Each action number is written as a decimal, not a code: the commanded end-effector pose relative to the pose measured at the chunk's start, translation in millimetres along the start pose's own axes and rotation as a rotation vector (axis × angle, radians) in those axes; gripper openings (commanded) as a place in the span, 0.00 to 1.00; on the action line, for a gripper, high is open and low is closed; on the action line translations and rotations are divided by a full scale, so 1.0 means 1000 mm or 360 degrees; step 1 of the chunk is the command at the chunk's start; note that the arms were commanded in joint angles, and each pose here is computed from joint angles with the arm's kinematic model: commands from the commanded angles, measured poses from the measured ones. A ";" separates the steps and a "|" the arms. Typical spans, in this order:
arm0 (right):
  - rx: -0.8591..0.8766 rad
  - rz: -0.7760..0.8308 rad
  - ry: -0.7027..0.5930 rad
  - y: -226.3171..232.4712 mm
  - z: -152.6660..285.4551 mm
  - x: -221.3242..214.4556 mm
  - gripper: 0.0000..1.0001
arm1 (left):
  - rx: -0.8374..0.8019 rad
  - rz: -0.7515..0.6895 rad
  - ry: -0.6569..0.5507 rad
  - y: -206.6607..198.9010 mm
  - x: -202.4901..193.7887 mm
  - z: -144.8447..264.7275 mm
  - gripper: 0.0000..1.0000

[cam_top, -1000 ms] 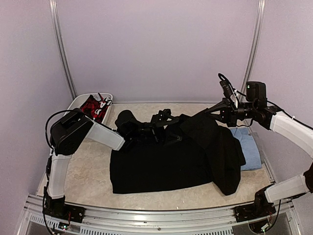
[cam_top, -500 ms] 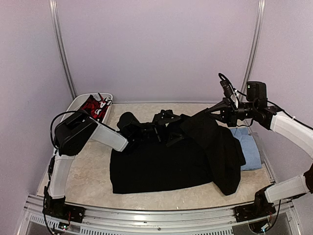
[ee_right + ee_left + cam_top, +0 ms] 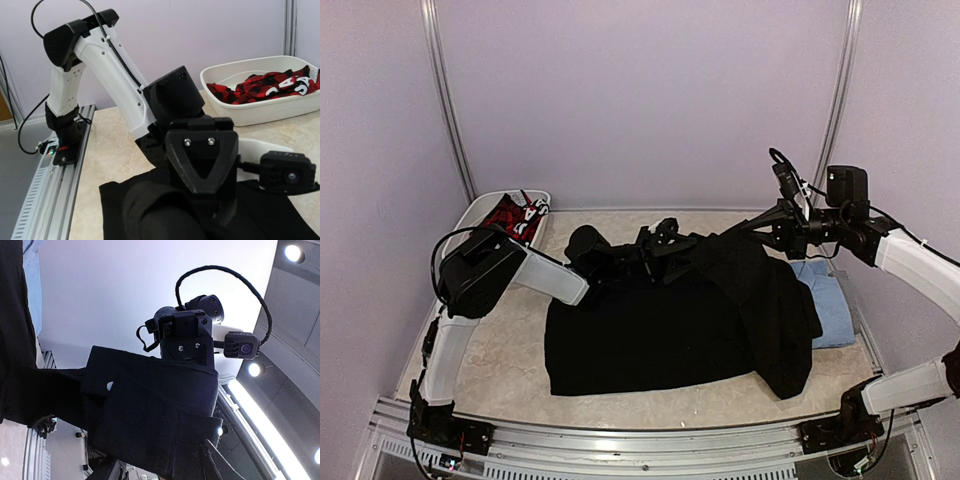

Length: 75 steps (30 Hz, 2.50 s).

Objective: Fold and stack the long sleeve shirts
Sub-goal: Pass from the right arm to the left, then smooth out the 1/3-folded shirt at the center of the board.

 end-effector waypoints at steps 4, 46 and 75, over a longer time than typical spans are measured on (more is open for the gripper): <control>0.0024 0.0018 0.0000 0.003 -0.002 -0.002 0.00 | -0.0067 -0.0070 0.0046 -0.005 0.000 -0.005 0.30; -0.0958 -0.0657 0.0400 0.019 0.034 -0.052 0.81 | 0.0419 -0.1299 -0.0617 -0.176 0.121 -0.026 0.00; -0.1469 -0.0791 0.1042 0.092 -0.010 -0.094 0.80 | 0.0545 -0.1289 -0.0711 -0.161 0.125 -0.033 0.00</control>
Point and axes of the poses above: each gripper's point midway between its finger pads, its own z axis back along the fingers, its own y axis along the line the jaws close on, x = y × z, the point moved 9 cm from there along z, back along the fingers, and after that the axes turned 1 degree about z, right-handed, at the moved point
